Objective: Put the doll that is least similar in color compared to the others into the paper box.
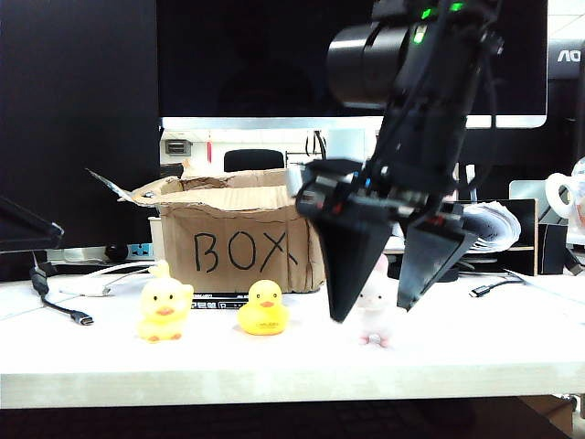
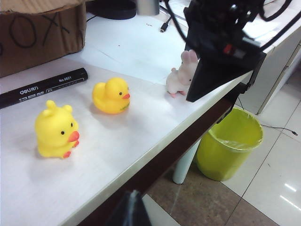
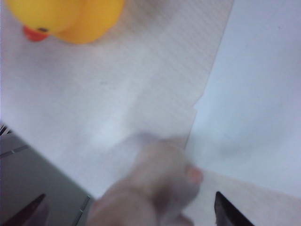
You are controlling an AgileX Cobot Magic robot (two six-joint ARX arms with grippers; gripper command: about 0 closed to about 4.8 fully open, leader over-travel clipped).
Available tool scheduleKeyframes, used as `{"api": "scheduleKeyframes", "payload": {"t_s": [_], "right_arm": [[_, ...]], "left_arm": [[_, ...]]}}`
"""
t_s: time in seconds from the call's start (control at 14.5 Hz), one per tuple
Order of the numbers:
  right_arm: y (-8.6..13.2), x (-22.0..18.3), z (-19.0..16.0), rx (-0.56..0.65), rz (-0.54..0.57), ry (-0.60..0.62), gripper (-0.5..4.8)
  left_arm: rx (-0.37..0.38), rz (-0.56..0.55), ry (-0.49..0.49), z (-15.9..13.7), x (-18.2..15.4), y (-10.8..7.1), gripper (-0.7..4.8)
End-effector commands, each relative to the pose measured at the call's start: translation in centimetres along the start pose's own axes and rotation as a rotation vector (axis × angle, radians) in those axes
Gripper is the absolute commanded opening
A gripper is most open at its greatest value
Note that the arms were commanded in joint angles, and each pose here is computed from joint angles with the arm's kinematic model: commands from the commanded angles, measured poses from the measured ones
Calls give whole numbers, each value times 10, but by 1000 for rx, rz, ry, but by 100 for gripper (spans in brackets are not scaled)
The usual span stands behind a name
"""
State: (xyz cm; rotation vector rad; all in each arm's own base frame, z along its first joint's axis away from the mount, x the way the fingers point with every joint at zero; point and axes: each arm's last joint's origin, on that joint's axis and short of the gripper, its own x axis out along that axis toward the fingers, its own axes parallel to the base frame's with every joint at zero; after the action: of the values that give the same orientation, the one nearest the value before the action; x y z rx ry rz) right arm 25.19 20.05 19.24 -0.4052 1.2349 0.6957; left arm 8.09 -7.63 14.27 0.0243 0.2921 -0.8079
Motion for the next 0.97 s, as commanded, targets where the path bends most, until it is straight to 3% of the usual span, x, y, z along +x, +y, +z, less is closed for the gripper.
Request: {"api": "scheduleKeyframes", "payload": {"t_s": [0.07, 0.35, 0.48, 0.62, 0.76, 0.9, 0.97], "right_arm": [[-1, 2, 4, -1, -26, -33, 479], [-2, 2, 4, 0, -63, -27, 444], [-2, 2, 3, 1, -63, -21, 335], [-2, 2, 3, 1, -62, -14, 296], [-2, 2, 3, 1, -61, -13, 209], [-2, 2, 3, 1, -61, -13, 197], [-2, 2, 3, 1, -62, -13, 153]], "left_arm": [[2, -1, -7, 1, 0, 0, -5], [1, -1, -7, 1, 0, 0, -5], [2, -1, -7, 1, 0, 0, -5], [1, -1, -7, 1, 0, 0, -5], [2, -1, -7, 1, 0, 0, -5], [2, -1, -7, 1, 0, 0, -5], [2, -1, -7, 1, 0, 0, -5]]}}
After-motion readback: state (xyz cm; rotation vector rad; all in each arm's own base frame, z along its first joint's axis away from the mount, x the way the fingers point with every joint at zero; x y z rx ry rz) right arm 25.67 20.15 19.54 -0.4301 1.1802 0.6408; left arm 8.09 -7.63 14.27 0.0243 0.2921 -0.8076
